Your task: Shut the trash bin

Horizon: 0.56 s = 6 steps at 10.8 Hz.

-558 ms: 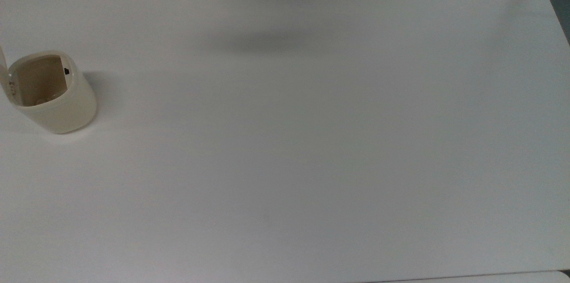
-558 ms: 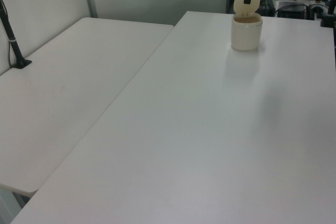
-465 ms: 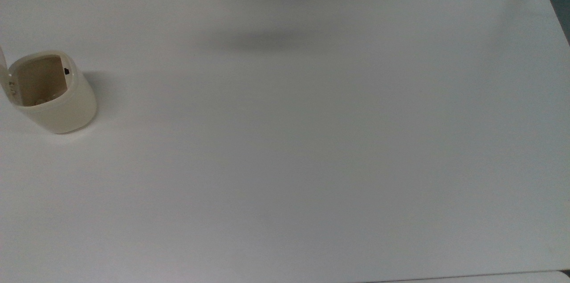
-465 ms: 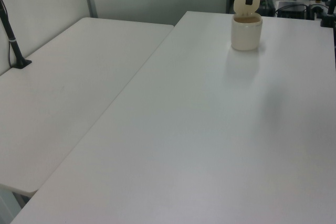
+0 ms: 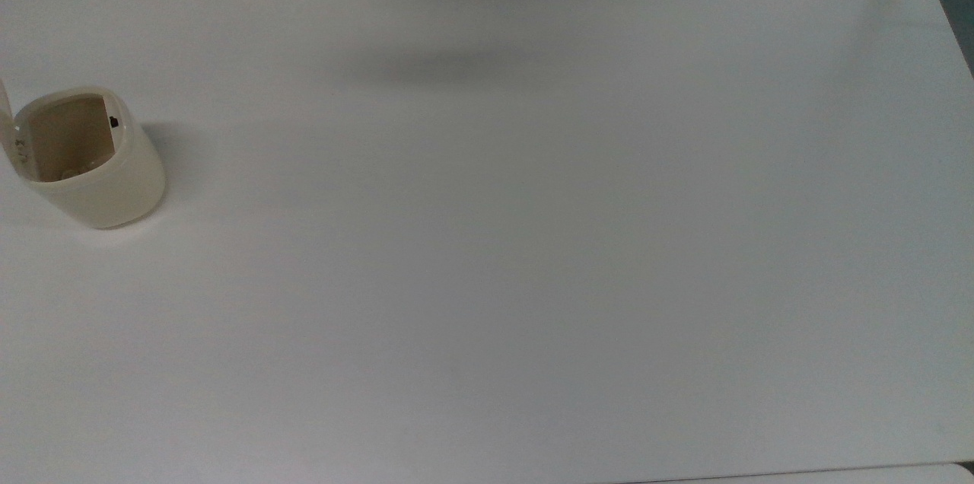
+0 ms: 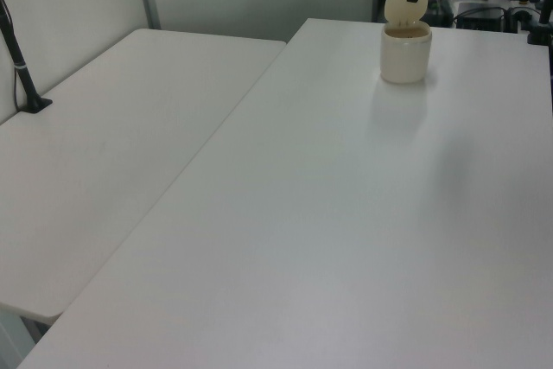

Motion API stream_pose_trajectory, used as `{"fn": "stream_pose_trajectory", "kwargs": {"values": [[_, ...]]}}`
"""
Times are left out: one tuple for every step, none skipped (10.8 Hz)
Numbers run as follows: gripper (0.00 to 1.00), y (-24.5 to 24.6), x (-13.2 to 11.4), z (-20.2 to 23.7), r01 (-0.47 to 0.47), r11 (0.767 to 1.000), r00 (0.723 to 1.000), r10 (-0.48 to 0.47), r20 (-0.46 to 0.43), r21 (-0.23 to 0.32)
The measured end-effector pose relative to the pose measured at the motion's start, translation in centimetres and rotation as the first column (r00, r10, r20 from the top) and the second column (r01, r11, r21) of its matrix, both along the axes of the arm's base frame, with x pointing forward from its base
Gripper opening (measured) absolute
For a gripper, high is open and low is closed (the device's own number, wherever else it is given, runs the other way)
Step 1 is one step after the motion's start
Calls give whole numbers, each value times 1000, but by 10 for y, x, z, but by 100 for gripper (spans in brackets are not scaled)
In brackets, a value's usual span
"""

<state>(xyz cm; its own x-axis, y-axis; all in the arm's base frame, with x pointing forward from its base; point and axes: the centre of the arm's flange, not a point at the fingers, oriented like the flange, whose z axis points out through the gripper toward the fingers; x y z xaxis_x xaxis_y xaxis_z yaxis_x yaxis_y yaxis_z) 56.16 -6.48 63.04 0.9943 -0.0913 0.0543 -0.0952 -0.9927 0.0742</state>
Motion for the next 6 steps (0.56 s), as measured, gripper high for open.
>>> {"fn": "stream_pose_trajectory", "kwargs": {"values": [[100, 2, 0, 0, -4, 1000, 1000, 4, 0, 0], [100, 5, 1, 0, -9, 1000, 1000, 9, 0, 0], [100, 7, 1, 0, -12, 1000, 1000, 12, 0, 0], [100, 9, 1, 0, -18, 1000, 1000, 18, -1, 0], [100, 15, 2, -2, -28, 1000, 1000, 28, -4, 1], [100, 28, 3, -5, -51, 999, 999, 51, -10, 2]]}}
